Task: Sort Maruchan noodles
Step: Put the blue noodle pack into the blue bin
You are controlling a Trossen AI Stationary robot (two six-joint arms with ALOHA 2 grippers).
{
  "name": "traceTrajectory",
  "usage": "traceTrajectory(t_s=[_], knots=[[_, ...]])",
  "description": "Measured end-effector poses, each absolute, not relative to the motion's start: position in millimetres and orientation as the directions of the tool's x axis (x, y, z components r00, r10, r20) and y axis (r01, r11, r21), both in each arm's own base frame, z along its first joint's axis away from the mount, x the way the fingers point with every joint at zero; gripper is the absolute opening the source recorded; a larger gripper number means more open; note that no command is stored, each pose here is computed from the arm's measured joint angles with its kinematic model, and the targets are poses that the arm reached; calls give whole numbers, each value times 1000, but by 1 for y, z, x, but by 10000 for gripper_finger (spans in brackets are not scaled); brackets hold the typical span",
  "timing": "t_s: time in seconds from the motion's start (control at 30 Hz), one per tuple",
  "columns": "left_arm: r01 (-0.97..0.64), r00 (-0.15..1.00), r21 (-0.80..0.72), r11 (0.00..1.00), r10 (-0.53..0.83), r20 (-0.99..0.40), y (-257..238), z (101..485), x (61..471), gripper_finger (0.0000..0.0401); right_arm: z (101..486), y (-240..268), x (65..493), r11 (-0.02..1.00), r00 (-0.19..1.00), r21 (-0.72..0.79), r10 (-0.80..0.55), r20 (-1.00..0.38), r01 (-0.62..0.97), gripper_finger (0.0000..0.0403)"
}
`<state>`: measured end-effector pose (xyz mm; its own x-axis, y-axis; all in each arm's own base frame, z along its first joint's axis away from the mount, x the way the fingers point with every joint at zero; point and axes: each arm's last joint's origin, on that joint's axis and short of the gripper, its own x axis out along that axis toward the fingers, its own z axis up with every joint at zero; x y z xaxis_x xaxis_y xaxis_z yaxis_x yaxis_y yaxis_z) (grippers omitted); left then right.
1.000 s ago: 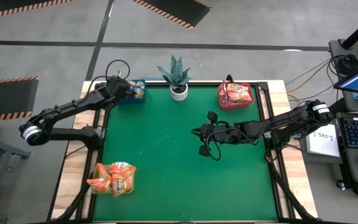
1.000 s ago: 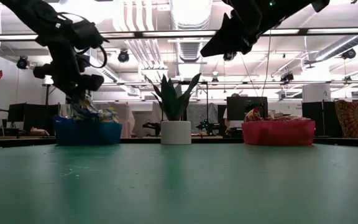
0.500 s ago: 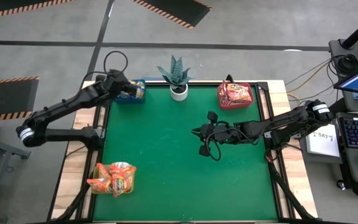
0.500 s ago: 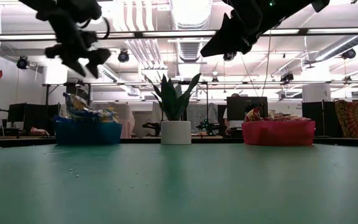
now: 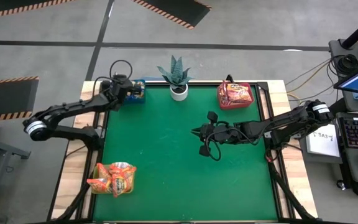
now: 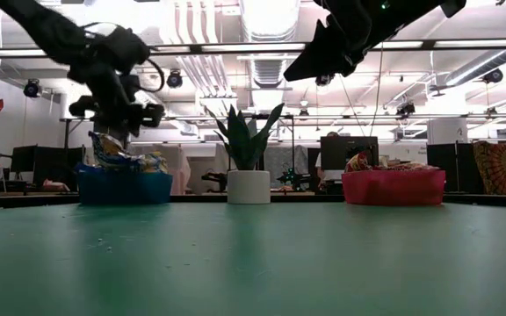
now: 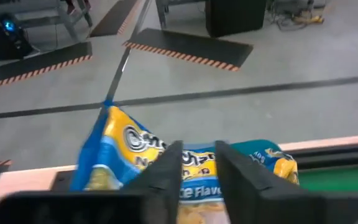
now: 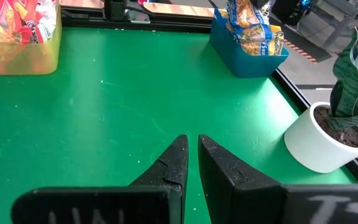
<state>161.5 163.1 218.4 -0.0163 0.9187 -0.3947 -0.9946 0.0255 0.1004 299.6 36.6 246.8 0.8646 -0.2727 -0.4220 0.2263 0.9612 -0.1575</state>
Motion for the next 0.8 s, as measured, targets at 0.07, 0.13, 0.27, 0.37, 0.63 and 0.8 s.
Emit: traceTrajectory(t_s=[0.07,0.13,0.27,0.37,0.63,0.8], knots=[[-997,-5,79,26,929,-369,165,210,164,42,247,37,300,961,864,-163,-273,-422,224,28],[-998,-3,60,19,939,-343,168,204,163,12,246,37,299,961,864,-163,-273,-423,223,28],[-997,-46,74,-20,927,-373,174,190,159,14,246,37,299,961,864,-164,-273,-423,223,28],[-996,-65,89,-30,902,-427,178,174,157,10,246,37,299,961,863,-167,-273,-425,221,28],[-997,-61,76,-28,873,-485,184,159,159,1,245,37,299,960,863,-171,-273,-426,219,28],[-998,-8,59,22,880,-475,186,184,163,1,245,37,299,961,863,-171,-273,-426,220,28]])
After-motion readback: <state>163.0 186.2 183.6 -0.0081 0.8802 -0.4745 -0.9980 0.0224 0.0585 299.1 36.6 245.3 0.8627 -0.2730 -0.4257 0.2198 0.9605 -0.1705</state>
